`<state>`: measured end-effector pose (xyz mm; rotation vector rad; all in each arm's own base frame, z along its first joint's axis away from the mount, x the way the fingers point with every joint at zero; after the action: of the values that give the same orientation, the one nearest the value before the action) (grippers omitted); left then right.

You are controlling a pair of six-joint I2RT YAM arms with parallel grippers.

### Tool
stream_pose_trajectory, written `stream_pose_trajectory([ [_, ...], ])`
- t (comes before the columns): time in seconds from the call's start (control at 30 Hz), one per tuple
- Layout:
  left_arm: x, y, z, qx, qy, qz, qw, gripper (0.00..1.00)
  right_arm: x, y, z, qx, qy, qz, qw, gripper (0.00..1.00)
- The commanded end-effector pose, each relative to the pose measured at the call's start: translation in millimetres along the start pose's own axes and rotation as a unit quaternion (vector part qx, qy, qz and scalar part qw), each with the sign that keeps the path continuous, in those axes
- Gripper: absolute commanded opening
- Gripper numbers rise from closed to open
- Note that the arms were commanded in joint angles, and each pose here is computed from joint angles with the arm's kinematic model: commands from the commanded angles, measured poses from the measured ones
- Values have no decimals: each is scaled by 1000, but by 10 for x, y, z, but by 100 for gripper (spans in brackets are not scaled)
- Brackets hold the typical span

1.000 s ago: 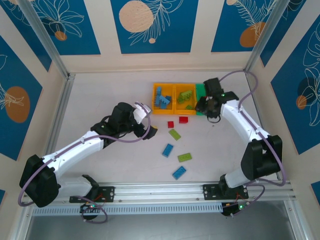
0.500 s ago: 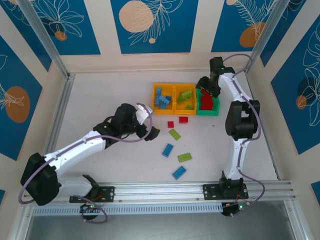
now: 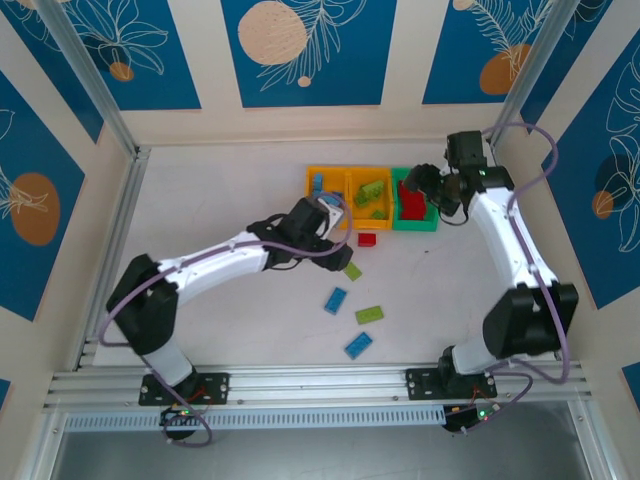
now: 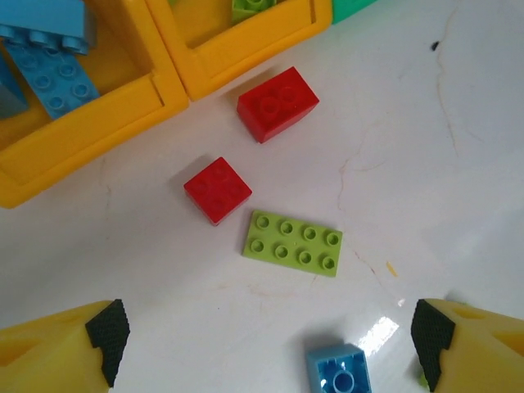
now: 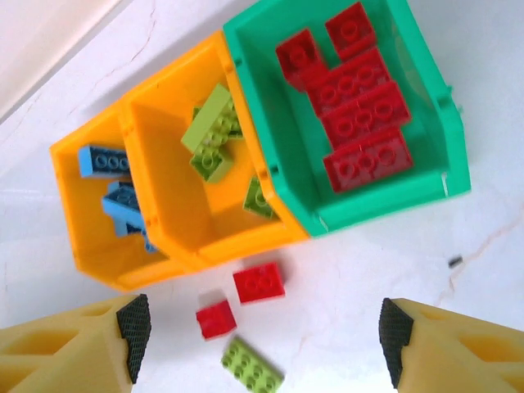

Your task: Sort the legos into containers by color

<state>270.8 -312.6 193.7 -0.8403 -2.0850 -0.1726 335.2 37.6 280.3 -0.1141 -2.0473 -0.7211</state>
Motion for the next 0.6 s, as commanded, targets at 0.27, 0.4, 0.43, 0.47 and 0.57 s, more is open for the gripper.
stream_pose_trajectory([
  [0.27,-610,-89,240,119,152,-64,979,92,-29,-290,496,-22,64,16,998,77],
  [0.4,-782,-149,232,149,158,-60,974,95,-16,-275,455,-18,58,16,998,77],
  [0.43,-810,-151,234,147,163,-65,973,96,-6,-262,442,-16,55,15,998,77],
  [0.47,-828,-149,233,148,167,-71,972,96,3,-258,433,-14,53,15,998,77],
  [0.57,-899,-146,221,156,180,-83,968,97,8,-262,416,-10,49,18,999,77],
])
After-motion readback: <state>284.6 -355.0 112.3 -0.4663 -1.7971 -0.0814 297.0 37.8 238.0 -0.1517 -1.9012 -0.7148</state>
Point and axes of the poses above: each hand's point on the last joint's axis, 136 mm out from that joint toward the fingers, its own x axis back along the fingers, its own y axis along the line the jaws close on, z = x × y, the point moved 7 cm from there along x, back along the fingers, and after that the axes turned 1 degree about -x, right-handed, at the moved point
